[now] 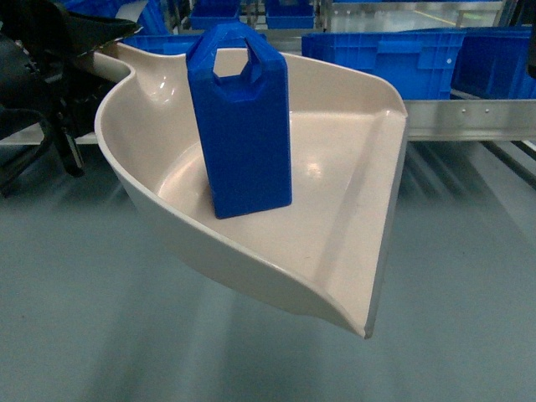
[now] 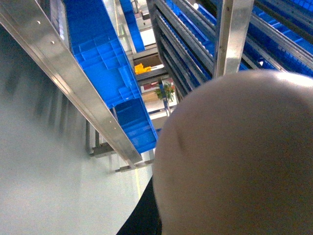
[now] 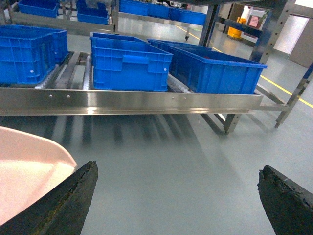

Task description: Place part in tray to right shelf

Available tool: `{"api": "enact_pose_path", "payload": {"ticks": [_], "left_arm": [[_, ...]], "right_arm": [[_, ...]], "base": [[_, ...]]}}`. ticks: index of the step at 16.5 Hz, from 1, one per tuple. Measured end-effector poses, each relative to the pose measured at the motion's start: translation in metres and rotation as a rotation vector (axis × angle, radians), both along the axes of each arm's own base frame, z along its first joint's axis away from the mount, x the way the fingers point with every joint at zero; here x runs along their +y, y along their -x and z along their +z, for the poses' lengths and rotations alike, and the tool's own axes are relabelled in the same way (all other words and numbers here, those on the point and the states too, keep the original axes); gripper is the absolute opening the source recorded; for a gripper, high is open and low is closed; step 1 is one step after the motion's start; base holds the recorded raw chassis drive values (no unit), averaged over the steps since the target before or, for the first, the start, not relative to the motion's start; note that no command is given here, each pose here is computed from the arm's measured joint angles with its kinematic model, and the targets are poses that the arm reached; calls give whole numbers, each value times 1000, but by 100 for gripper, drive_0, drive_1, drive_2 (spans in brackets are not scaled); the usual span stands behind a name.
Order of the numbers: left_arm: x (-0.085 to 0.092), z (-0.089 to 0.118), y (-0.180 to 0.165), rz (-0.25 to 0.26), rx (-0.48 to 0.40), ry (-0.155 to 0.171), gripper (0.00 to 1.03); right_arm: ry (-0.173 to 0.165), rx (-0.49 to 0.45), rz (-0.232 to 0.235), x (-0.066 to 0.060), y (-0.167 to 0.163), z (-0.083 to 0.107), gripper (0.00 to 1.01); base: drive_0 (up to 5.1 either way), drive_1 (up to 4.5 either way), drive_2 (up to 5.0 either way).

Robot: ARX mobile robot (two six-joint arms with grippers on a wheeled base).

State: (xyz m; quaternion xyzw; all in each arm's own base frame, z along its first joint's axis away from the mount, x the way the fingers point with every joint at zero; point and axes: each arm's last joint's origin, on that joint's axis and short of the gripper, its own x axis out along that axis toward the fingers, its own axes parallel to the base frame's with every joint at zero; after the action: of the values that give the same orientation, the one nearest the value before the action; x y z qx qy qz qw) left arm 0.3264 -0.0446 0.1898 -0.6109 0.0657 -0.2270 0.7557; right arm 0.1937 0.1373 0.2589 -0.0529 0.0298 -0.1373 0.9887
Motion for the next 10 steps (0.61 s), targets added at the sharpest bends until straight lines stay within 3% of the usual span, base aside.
{"api": "enact_pose_path", "payload": {"ticks": [10], "left_arm": [[0, 0, 0, 3, 4, -1, 13]], "right_arm": [[1, 1, 2, 0, 0, 0, 98]], "base": [[9, 391, -374]]}}
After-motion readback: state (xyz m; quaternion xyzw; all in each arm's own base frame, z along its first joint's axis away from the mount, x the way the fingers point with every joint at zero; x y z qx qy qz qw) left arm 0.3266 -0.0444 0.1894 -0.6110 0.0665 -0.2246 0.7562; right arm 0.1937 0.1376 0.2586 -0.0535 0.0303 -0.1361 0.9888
